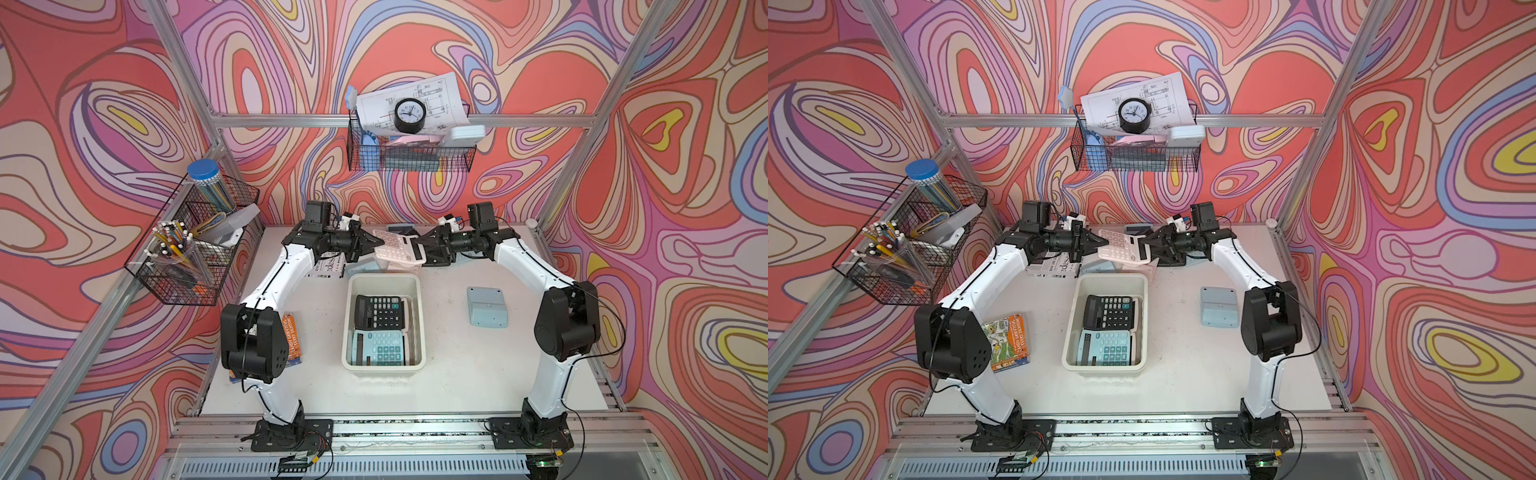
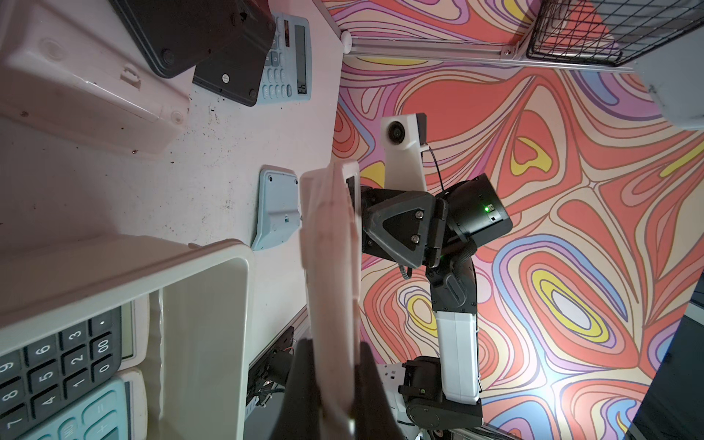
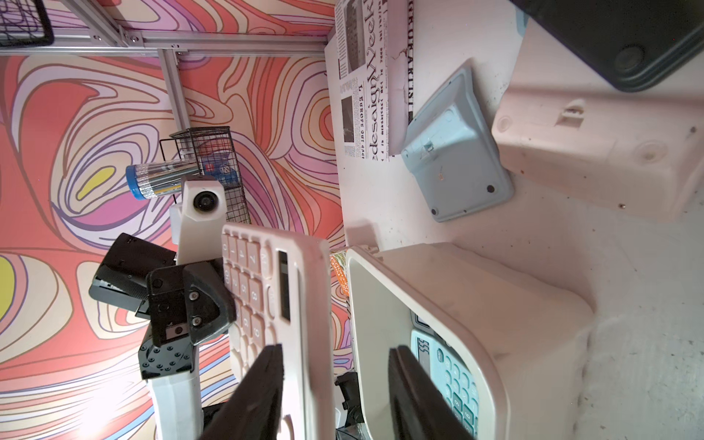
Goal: Put the calculator in the storage box
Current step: Pick up the calculator at the center of the board.
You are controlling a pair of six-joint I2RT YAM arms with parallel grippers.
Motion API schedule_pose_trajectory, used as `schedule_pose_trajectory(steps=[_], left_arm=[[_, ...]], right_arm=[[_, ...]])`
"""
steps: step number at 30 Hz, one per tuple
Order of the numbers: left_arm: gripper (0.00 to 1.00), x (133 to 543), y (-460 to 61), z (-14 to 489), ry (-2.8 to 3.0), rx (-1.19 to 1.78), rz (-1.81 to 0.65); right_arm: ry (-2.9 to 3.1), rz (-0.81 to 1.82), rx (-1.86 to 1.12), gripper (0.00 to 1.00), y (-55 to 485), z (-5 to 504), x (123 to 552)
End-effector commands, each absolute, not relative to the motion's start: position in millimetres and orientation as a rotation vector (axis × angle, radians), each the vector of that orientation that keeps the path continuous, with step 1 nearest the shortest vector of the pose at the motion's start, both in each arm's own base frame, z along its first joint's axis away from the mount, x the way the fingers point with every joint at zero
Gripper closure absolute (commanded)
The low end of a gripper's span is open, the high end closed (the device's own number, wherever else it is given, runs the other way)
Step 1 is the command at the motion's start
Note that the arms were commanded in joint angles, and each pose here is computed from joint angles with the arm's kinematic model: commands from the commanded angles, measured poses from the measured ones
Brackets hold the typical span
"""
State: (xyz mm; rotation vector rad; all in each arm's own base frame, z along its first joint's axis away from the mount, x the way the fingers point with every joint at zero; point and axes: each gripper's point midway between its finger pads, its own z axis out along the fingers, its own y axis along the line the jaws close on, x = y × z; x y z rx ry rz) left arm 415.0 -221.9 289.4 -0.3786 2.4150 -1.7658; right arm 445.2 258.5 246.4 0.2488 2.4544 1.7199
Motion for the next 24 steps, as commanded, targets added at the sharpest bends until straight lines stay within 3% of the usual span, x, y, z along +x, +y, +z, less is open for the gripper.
schedule_pose_trajectory(steps=[1,9,14,17,19,24], left_arm=[[1.0,405,-223,317,2.346,-0.246,-1.79],[1.0,404,-224,314,2.35,-0.248,-1.79],[1.0,404,-224,312,2.358,-0.255,-1.779],[0.86,404,-223,310,2.362,-0.262,-1.771],[0.71,403,-222,309,2.37,-0.265,-1.758],[0.33,401,-215,307,2.388,-0.281,-1.674]], right_arm=[[2.455,1.793,0.244,0.57,264,241,446],[2.481,1.821,0.237,0.68,265,237,441],[2.497,1.805,0.226,0.87,263,236,436],[2.502,1.785,0.22,0.96,262,236,433],[2.502,1.766,0.214,1.0,261,238,432],[2.498,1.706,0.209,1.0,255,242,427]])
